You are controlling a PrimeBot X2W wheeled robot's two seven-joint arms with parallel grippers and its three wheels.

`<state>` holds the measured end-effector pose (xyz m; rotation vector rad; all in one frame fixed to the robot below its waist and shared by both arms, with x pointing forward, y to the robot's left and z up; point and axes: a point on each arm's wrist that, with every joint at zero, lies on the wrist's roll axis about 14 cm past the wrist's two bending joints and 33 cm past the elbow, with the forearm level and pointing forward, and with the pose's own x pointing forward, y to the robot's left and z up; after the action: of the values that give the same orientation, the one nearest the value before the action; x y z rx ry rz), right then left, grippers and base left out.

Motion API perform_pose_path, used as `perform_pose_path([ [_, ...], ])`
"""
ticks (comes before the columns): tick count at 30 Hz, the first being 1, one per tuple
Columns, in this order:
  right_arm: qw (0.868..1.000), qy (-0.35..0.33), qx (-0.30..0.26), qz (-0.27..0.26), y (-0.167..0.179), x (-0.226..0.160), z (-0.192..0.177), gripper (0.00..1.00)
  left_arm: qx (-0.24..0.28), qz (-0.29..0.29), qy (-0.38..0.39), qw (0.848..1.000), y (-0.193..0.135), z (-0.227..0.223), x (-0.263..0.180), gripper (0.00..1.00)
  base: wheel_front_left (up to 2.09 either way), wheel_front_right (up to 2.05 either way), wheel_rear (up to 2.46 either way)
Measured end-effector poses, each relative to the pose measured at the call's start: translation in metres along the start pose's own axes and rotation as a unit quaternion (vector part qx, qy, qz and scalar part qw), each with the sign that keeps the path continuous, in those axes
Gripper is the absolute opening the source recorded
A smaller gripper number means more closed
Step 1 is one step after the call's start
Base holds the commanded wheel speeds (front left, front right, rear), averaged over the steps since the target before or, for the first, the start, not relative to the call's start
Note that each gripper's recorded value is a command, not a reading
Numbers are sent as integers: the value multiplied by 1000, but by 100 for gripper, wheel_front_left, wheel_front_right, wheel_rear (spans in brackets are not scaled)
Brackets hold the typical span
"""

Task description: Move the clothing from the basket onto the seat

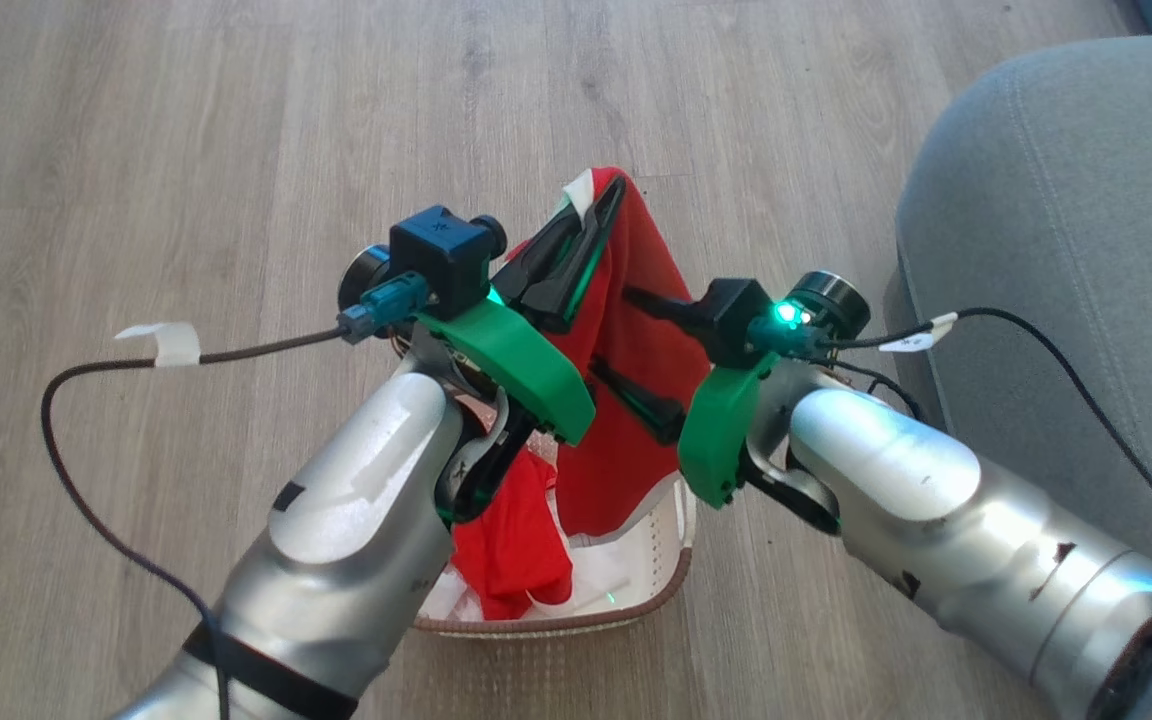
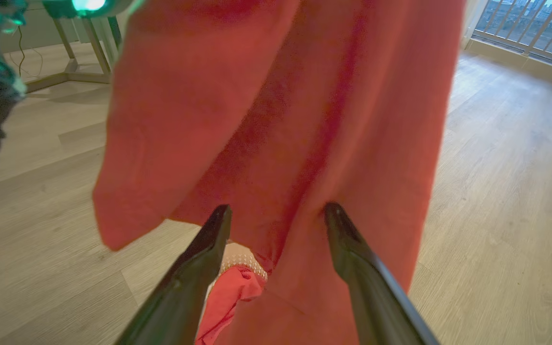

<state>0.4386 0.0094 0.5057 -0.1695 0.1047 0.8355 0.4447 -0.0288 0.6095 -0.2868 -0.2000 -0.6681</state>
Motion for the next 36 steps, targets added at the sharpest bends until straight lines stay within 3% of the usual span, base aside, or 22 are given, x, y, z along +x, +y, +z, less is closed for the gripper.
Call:
perform_pose_path([
  [19, 998, 0, -4, -61, -29, 14, 1, 100, 1, 4, 0, 1000, 1, 2, -6, 0, 0, 0, 0],
  [30, 999, 11, 3, -34, -8, 27, -5, 100, 6, 5, 1, 1000, 2, 4, -12, 0, 0, 0, 0],
  [31, 999, 14, 3, -34, -8, 27, -6, 78, 6, 5, 1, 1000, 2, 5, -12, 0, 0, 0, 0],
  [33, 999, 18, 6, -34, -8, 27, -9, 5, 7, 4, 1, 1000, 2, 5, -13, 0, 0, 0, 0],
  [34, 999, 19, 8, -35, -9, 28, -10, 0, 5, 5, 1, 1000, 2, 5, -14, 0, 0, 0, 0],
  [36, 999, 21, 14, -37, -9, 28, -11, 0, 6, 6, 1, 1000, 3, 5, -15, 0, 0, 0, 0],
])
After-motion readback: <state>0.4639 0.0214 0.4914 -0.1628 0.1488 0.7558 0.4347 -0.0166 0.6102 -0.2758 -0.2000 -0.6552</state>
